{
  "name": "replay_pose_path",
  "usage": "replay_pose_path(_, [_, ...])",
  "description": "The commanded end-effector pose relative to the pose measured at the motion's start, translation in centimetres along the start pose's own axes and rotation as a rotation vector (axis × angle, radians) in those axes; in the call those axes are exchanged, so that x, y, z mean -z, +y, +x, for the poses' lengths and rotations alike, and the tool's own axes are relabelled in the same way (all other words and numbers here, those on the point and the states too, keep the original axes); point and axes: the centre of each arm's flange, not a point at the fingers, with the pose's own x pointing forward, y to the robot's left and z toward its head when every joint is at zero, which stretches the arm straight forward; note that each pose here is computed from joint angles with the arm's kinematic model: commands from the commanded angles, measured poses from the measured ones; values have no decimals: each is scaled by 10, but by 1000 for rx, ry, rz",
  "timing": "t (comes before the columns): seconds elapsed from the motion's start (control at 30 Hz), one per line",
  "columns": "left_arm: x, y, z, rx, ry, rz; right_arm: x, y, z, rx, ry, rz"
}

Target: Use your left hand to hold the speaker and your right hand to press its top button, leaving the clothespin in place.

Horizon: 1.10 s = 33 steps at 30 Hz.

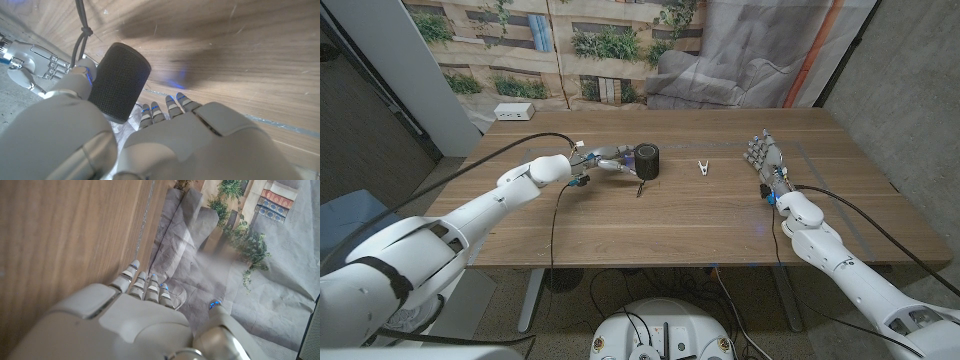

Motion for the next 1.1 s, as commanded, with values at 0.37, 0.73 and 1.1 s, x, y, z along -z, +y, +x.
replay_pose_path(0.37, [-13,-9,22,-41,-6,23,2,-13,-12,8,-2,6])
replay_pose_path(0.73, [-14,-9,28,-74,3,30,3,-19,-17,16,-1,10])
replay_pose_path(1.1, [-15,-17,35,-60,-3,41,5,-21,-19,20,-2,13])
